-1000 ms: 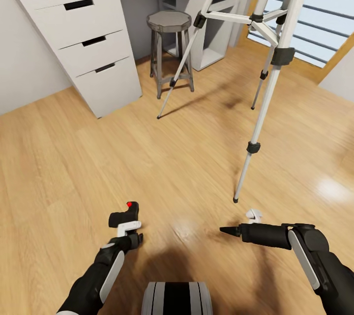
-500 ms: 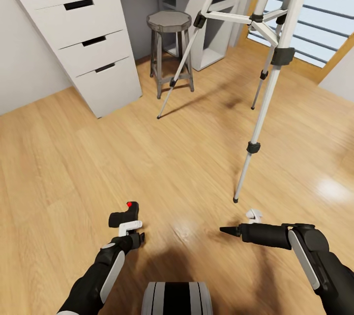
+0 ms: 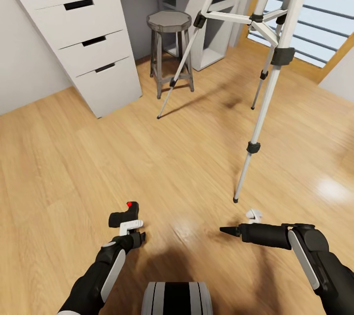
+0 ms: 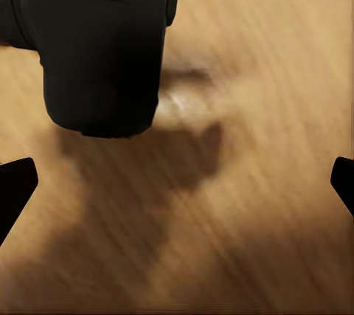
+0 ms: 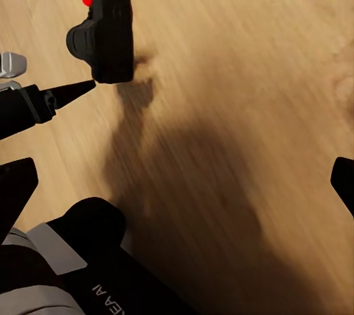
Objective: Attach the digital camera to the camera tripod in the bedroom.
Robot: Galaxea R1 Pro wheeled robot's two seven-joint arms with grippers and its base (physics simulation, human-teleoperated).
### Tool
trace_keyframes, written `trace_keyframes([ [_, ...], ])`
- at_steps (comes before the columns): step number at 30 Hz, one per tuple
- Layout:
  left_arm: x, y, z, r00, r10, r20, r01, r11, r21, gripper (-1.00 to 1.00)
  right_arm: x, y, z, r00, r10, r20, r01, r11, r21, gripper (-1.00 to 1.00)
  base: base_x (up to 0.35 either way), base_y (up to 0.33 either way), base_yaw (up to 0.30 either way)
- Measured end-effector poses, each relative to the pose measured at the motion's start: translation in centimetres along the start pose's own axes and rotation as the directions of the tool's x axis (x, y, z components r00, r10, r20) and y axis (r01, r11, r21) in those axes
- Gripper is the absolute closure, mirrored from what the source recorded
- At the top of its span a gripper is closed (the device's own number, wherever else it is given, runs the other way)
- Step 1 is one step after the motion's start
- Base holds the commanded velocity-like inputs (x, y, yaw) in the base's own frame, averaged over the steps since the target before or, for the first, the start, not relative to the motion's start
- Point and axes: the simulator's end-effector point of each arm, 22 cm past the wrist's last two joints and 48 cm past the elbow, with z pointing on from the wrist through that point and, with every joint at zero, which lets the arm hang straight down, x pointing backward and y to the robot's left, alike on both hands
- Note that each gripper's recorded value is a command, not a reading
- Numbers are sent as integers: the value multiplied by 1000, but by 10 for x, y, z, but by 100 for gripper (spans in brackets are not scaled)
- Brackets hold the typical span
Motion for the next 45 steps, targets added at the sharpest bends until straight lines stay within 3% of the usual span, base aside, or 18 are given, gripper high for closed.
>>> trace_keyframes([
  [12,-2,-3,-4,998,15,-55,-14,1000,12,-100,6,-7,6,1000,14,-15,-14,1000,2,-100,0,0,0],
  [29,29,5,16,992,13,-126,-13,1000,0,-100,26,-29,24,996,63,-64,-63,998,11,-100,0,0,0],
  [45,28,5,16,992,14,-124,-14,1000,-2,-100,26,-28,25,996,63,-63,-63,998,9,-100,0,0,0],
])
